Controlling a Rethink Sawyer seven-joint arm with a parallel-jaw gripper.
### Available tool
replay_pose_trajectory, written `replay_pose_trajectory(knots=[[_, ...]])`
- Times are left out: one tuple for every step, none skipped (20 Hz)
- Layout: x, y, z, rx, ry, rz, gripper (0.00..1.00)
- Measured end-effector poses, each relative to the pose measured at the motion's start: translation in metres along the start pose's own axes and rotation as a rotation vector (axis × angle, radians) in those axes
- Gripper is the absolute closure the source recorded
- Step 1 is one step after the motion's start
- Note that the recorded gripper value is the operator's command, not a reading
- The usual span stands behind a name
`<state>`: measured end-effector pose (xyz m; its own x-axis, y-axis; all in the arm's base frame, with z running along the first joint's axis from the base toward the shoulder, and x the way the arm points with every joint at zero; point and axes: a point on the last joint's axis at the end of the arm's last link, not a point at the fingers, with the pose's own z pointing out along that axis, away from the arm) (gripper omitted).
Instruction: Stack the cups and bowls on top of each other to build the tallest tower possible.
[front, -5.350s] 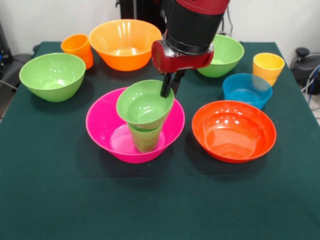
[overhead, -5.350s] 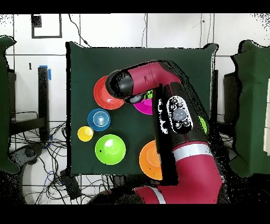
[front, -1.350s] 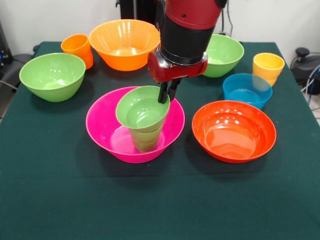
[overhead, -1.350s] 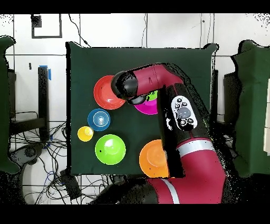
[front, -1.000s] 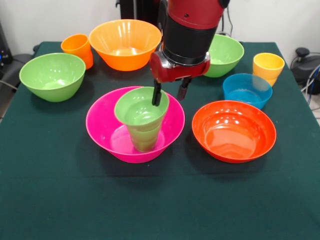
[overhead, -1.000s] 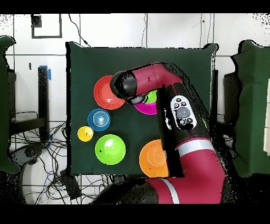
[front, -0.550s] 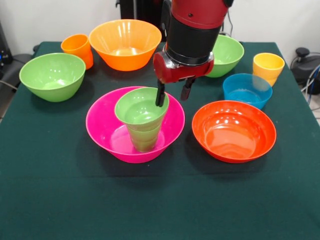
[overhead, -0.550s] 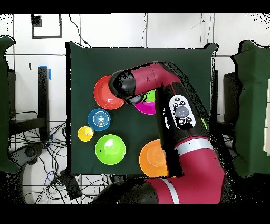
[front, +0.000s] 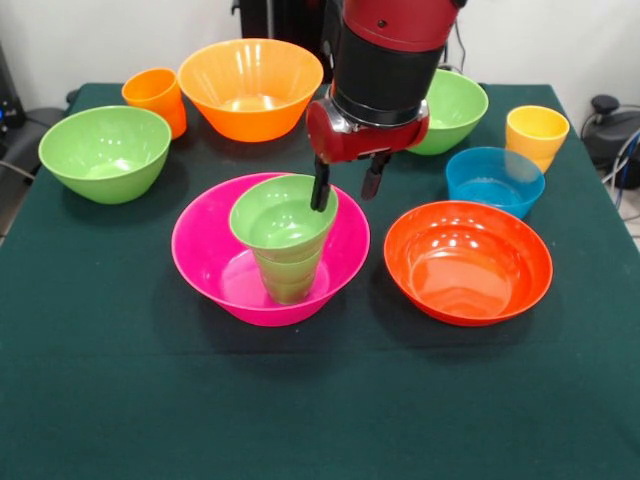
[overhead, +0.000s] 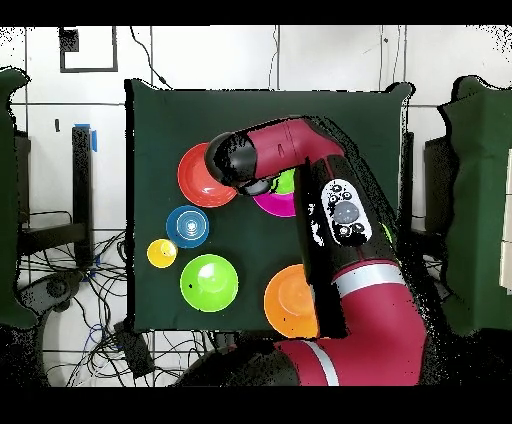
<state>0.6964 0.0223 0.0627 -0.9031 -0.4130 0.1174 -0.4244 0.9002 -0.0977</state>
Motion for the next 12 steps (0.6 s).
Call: replay_pose_trajectory(knots=[[0.000, 0.000, -0.001, 0.001, -0.001, 0.000, 0.00], [0.000, -0.001, -0.003, 0.004, -0.003, 0.001, 0.00], [-0.001, -0.003, -0.007, 0.010, -0.008, 0.002, 0.00], [-0.002, -0.004, -0.011, 0.015, -0.013, 0.002, 0.00], [-0.002, -0.006, -0.015, 0.019, -0.016, 0.003, 0.00], [-0.002, -0.008, -0.022, 0.028, -0.024, 0.004, 0.00], [-0.003, -0.009, -0.026, 0.033, -0.027, 0.004, 0.00], [-0.003, -0.013, -0.038, 0.049, -0.040, 0.005, 0.00], [-0.003, -0.013, -0.042, 0.053, -0.044, 0.005, 0.00], [-0.003, -0.014, -0.046, 0.058, -0.047, 0.005, 0.00], [-0.003, -0.015, -0.050, 0.063, -0.050, 0.005, 0.00], [-0.003, -0.016, -0.054, 0.068, -0.054, 0.005, 0.00]])
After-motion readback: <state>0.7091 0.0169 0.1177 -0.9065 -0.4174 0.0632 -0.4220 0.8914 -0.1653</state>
